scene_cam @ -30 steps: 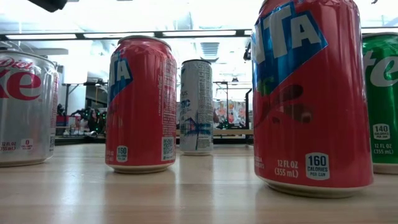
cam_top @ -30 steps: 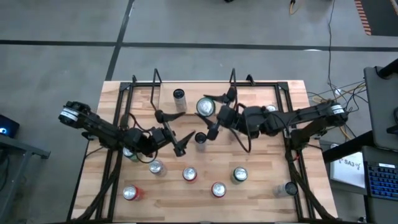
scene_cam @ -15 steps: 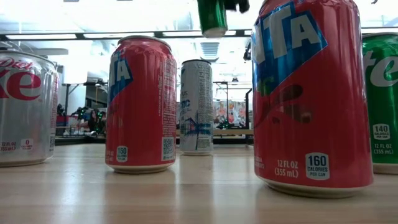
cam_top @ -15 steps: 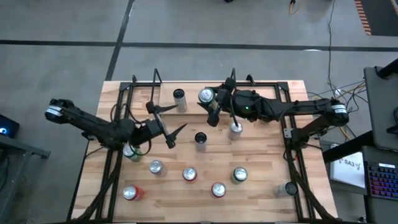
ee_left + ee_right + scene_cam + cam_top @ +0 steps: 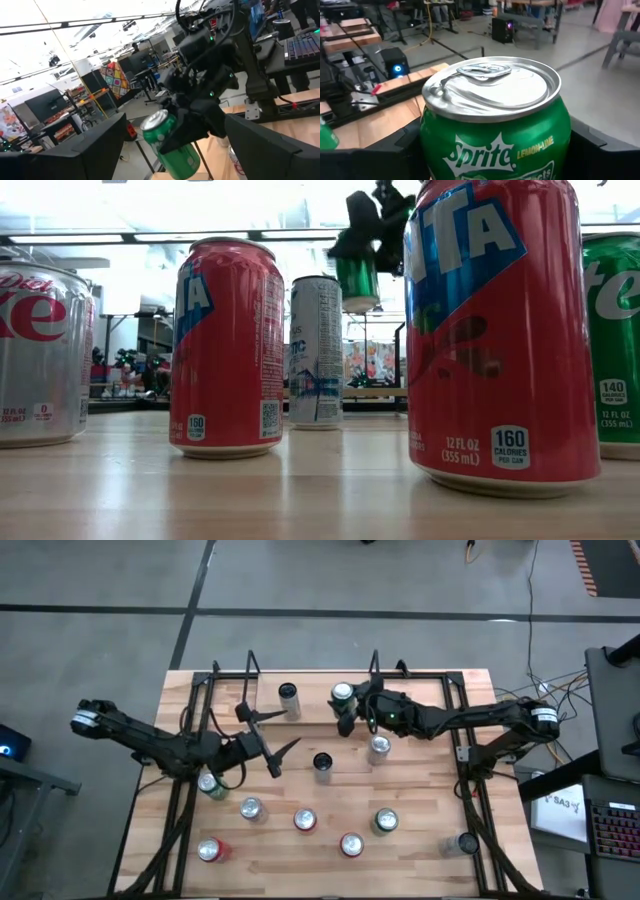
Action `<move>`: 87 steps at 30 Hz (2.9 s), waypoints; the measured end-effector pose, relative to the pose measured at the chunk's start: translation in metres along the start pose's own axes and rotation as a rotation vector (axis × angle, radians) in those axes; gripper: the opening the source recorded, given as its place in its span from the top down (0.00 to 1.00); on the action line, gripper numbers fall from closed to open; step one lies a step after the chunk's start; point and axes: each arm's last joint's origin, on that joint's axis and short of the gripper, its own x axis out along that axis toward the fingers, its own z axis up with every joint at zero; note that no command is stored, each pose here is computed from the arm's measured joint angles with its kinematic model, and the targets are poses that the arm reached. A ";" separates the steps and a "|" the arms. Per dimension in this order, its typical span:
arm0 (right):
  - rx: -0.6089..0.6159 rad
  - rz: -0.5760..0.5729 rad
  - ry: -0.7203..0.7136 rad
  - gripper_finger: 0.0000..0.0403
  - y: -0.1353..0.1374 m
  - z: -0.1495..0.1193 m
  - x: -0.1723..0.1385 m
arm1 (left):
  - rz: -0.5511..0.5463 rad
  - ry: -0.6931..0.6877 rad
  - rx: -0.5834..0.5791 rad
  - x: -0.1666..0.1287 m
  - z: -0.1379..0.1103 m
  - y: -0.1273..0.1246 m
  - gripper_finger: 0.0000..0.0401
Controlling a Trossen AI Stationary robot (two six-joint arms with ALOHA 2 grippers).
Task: Sort soda cans
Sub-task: Put the right green soda can on the shelf
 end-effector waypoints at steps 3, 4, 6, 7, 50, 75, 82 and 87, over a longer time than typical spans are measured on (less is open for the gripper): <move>0.021 -0.008 -0.001 0.28 -0.004 -0.004 0.001 | 0.011 0.004 0.001 0.002 -0.001 0.002 0.20; 0.027 -0.008 -0.010 0.28 -0.004 -0.004 0.002 | 0.015 0.006 0.002 0.002 -0.001 0.003 0.20; 0.033 -0.004 -0.026 0.28 -0.003 -0.004 0.003 | 0.022 0.008 0.008 0.003 -0.002 0.004 0.20; 0.032 -0.004 -0.031 0.28 -0.003 -0.005 0.005 | 0.025 0.008 0.010 0.004 -0.002 0.005 0.20; 0.069 -0.163 -0.014 0.27 0.003 -0.062 0.053 | 0.109 0.056 0.091 0.006 -0.005 0.010 0.20; 0.056 -0.258 -0.007 0.27 0.002 -0.081 0.062 | 0.114 0.058 0.094 0.007 -0.005 0.011 0.20; 0.047 -0.265 0.000 0.27 0.002 -0.083 0.063 | 0.114 0.059 0.095 0.007 -0.005 0.011 0.20; 0.049 -0.269 0.001 0.27 0.000 -0.084 0.064 | 0.114 0.059 0.095 0.007 -0.005 0.011 0.20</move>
